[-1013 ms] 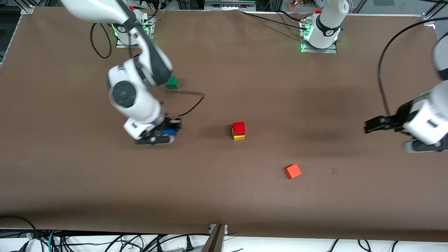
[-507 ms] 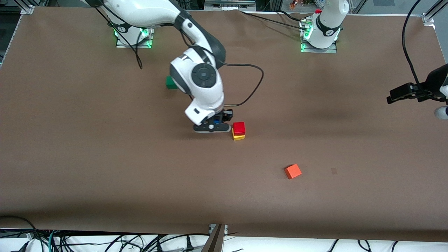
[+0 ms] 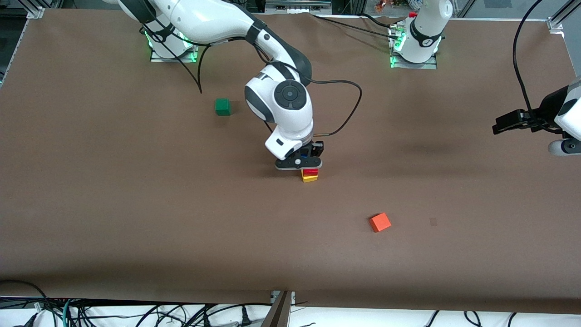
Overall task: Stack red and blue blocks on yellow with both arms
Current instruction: 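Lower the blue block onto the red block and open the right gripper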
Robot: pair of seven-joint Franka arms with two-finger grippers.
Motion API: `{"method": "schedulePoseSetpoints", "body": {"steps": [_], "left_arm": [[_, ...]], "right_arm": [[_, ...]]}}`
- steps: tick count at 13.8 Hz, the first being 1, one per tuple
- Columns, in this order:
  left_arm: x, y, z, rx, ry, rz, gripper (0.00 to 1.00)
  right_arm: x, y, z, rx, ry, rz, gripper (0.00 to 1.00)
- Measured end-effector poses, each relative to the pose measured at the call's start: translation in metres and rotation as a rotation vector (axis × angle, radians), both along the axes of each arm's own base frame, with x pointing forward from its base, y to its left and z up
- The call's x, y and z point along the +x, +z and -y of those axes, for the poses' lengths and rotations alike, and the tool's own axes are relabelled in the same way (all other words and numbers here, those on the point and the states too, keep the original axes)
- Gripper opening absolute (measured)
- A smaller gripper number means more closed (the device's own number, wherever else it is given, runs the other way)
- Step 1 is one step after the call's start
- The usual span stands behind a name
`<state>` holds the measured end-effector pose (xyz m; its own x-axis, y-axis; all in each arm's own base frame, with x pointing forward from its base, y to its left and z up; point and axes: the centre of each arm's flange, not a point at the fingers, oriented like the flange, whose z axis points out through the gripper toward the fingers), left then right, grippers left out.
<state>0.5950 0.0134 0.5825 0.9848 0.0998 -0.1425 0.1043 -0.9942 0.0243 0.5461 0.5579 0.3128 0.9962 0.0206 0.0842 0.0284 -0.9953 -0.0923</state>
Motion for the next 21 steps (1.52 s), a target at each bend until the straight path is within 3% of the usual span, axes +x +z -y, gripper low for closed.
{"method": "schedulePoseSetpoints", "body": {"steps": [8, 15, 17, 20, 21], "left_arm": [[0.000, 0.000, 0.004, -0.001, -0.007, 0.000, 1.00], [0.001, -0.003, 0.004, -0.001, -0.007, -0.005, 1.00], [0.001, -0.003, 0.004, -0.001, -0.007, -0.005, 1.00], [0.001, -0.003, 0.004, -0.001, -0.007, -0.004, 1.00], [0.001, -0.003, 0.004, -0.001, -0.007, -0.004, 1.00]], "right_arm": [[0.000, -0.027, -0.011, 0.010, 0.019, 0.060, 0.55], [-0.006, -0.035, -0.018, 0.000, 0.033, 0.076, 0.55], [-0.005, -0.034, -0.018, 0.001, 0.021, 0.078, 0.68], [-0.003, -0.032, -0.017, 0.005, -0.003, 0.080, 0.99], [-0.003, -0.031, -0.017, 0.004, -0.008, 0.080, 1.00]]}}
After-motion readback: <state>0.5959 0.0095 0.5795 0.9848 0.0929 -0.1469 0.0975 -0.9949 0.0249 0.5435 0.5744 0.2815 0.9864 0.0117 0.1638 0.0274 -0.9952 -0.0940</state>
